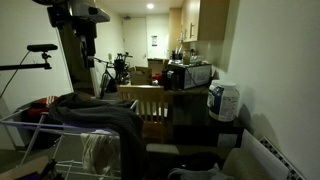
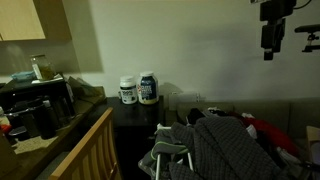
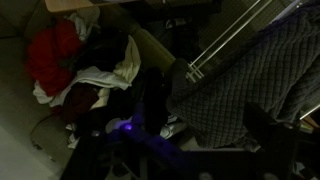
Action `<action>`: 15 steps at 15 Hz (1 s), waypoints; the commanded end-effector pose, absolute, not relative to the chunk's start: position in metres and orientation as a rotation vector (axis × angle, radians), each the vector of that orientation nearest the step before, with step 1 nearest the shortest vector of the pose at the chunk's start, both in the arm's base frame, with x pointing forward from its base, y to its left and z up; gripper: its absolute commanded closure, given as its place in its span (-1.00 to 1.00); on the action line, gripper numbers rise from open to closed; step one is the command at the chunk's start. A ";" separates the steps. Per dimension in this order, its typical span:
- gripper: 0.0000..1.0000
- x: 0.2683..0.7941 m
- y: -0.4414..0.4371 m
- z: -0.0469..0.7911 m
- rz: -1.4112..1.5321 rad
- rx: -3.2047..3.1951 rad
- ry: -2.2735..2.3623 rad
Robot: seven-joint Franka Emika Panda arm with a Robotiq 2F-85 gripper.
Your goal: Take the towel off of the rack
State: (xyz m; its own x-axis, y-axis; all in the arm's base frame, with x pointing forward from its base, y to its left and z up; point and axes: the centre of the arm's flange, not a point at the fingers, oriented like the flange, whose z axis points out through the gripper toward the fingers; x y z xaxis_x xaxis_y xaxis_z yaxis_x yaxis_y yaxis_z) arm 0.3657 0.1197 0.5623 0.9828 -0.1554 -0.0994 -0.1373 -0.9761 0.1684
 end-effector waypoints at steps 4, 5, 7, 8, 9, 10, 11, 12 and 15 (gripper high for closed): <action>-1.00 0.356 0.200 0.519 -0.138 2.894 -0.270; -1.00 0.357 0.211 0.511 -0.127 2.884 -0.276; -1.00 0.365 0.233 0.492 -0.114 2.872 -0.292; -1.00 0.370 0.243 0.483 -0.110 2.872 -0.294; -1.00 0.374 0.253 0.474 -0.111 2.881 -0.286; -1.00 0.379 0.262 0.466 -0.115 2.900 -0.263; -1.00 0.383 0.270 0.458 -0.111 2.914 -0.239; -1.00 0.388 0.278 0.453 -0.108 2.927 -0.213; -1.00 0.397 0.297 0.450 -0.115 2.973 -0.148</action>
State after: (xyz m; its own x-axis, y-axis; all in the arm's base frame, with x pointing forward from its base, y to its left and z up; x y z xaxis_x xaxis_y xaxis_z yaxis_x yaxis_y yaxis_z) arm 0.3809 0.2769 0.4510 0.9890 -0.1293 -0.0715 -0.1133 -0.9743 0.1946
